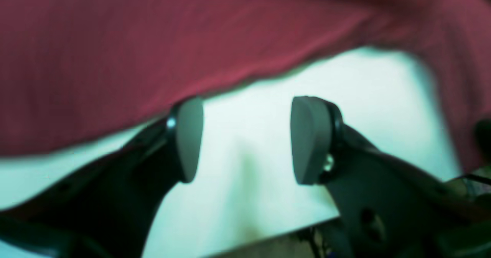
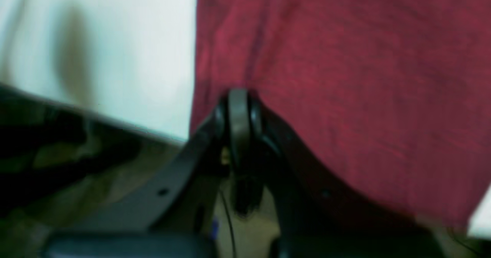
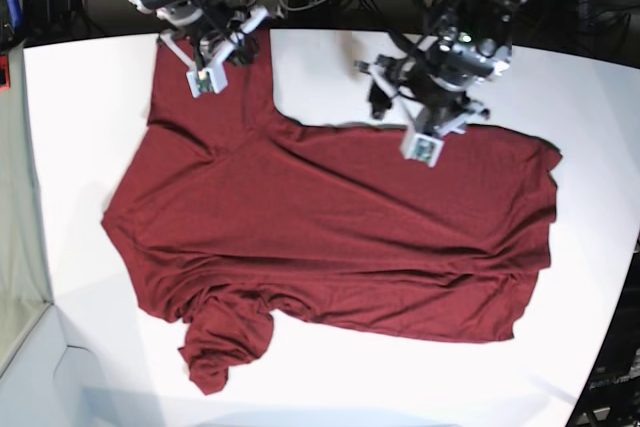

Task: Layout the t-shirt on the table in an organized manner, then fold the t-shirt properly
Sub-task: 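Release the sides and move both grippers to the shoulder edge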

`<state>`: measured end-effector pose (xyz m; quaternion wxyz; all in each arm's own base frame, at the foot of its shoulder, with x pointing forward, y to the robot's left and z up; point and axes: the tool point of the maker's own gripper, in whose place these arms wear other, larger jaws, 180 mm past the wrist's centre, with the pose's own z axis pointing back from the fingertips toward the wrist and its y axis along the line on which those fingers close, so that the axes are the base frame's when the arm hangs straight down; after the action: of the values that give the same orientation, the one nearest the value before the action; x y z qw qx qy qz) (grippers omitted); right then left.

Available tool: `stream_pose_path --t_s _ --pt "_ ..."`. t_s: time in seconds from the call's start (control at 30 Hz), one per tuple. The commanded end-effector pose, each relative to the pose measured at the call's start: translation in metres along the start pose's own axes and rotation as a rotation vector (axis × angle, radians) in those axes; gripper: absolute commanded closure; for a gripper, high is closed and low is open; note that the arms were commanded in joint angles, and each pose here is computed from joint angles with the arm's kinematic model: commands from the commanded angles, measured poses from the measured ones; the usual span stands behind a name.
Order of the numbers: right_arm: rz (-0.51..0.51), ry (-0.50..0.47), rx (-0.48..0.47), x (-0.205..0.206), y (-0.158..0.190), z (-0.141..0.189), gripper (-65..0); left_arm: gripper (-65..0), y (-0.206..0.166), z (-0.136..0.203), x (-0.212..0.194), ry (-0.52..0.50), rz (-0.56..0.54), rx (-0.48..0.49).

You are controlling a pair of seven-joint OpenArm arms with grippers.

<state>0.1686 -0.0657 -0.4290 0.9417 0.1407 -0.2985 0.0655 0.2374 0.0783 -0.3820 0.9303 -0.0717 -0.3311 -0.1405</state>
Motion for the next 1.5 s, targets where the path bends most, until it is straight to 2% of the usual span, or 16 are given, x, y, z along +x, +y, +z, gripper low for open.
stream_pose_path --t_s 0.0,0.17,0.4,0.57,0.8,0.97,1.1,1.23,1.33,1.47 --pt "0.006 -0.016 0.017 0.007 0.005 -0.005 0.0 -35.2 0.007 0.006 0.014 -0.057 0.011 0.018" --pt "0.033 -0.028 0.081 0.029 0.020 -0.035 0.0 -35.2 0.038 0.014 -0.009 -0.013 0.057 0.097" --pt "0.051 -0.071 0.096 0.069 0.017 -0.060 0.0 -35.2 0.060 0.024 -0.032 0.033 0.103 0.158" --pt "0.082 -0.134 0.079 0.094 0.013 -0.052 0.0 -35.2 0.067 0.026 -0.034 0.034 0.112 0.176" --pt "0.161 -0.172 0.009 0.115 0.003 -0.006 0.0 -35.2 0.063 0.024 -0.030 0.025 0.118 0.165" --pt "0.180 -0.123 -0.017 0.100 0.001 0.011 -0.6 -35.2 0.065 0.022 -0.024 0.012 0.117 0.168" --pt "0.170 -0.035 -0.019 0.073 -0.001 0.012 -9.8 -35.3 0.064 0.021 -0.022 0.009 0.115 0.167" --pt "0.166 0.026 0.010 0.044 0.010 0.014 -16.3 -35.3 0.048 0.019 -0.024 0.017 0.085 0.124" --pt "0.170 0.066 0.030 0.026 0.017 0.016 -19.0 -35.3 0.034 0.016 -0.026 0.028 0.066 0.088" --pt "0.172 0.089 0.033 0.016 0.017 0.019 -19.4 -35.3 0.023 0.014 -0.029 0.039 0.053 0.060"
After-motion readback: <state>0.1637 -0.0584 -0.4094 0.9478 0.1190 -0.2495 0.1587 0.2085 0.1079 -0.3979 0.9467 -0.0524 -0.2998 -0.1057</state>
